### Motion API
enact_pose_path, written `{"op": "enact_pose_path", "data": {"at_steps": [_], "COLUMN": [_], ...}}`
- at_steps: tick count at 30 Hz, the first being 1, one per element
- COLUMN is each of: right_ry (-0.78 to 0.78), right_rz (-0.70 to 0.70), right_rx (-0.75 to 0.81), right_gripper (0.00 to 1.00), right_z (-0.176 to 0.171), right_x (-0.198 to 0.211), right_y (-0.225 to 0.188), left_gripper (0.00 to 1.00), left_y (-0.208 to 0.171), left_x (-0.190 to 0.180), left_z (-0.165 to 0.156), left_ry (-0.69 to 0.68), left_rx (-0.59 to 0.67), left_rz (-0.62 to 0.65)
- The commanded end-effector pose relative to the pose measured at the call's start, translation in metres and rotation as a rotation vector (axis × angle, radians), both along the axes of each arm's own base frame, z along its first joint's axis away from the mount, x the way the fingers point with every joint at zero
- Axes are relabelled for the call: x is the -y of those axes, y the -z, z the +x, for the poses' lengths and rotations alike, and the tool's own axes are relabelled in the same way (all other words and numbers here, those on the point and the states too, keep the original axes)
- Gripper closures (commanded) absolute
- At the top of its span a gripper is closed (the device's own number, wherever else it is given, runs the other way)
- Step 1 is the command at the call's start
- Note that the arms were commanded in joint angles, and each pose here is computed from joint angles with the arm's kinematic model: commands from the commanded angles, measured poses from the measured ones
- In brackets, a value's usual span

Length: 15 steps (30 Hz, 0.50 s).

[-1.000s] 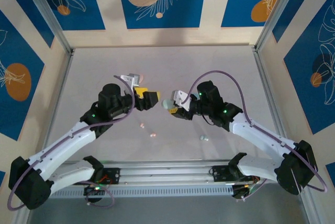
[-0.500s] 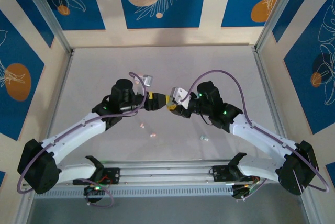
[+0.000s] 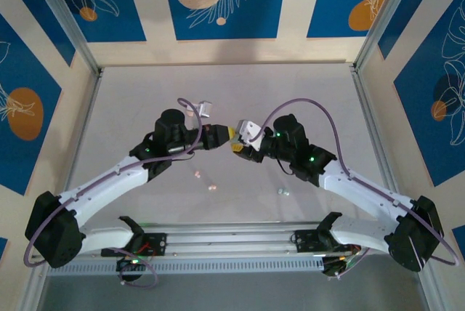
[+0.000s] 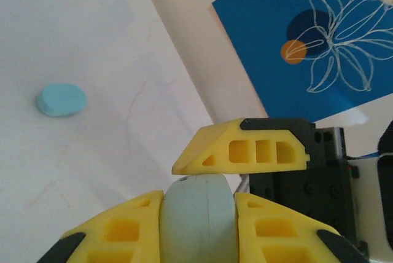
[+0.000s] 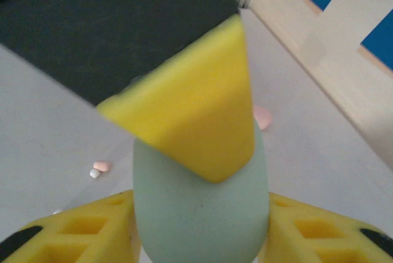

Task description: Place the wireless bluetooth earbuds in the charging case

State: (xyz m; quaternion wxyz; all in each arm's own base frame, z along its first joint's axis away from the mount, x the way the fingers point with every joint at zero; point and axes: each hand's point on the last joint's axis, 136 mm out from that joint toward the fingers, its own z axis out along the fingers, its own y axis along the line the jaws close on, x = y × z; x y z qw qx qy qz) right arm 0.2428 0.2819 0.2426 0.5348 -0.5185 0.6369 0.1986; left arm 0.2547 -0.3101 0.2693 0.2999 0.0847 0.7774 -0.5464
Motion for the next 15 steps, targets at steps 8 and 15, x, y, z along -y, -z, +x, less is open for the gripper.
{"op": "enact_pose_path", "data": {"at_steps": [8,15], "right_ry": [-0.202,-0.197], "right_rz": [0.220,0.261], "right_rx": [0.099,0.120], "right_gripper": [0.43,0.43], "right_z": [-0.023,-0.016], "right_x": [0.013,0.011], "right_y": [-0.043,-0.060], "left_gripper": [0.87,0.87], "left_y": [-0.050,-0.052], "left_x": [0.003,0.005], "left_z": [-0.013,-0.014], "left_ry": [0.029,0.043], "left_rx": [-0.076,-0.086], "left_rz": [-0.235,-0.229]}}
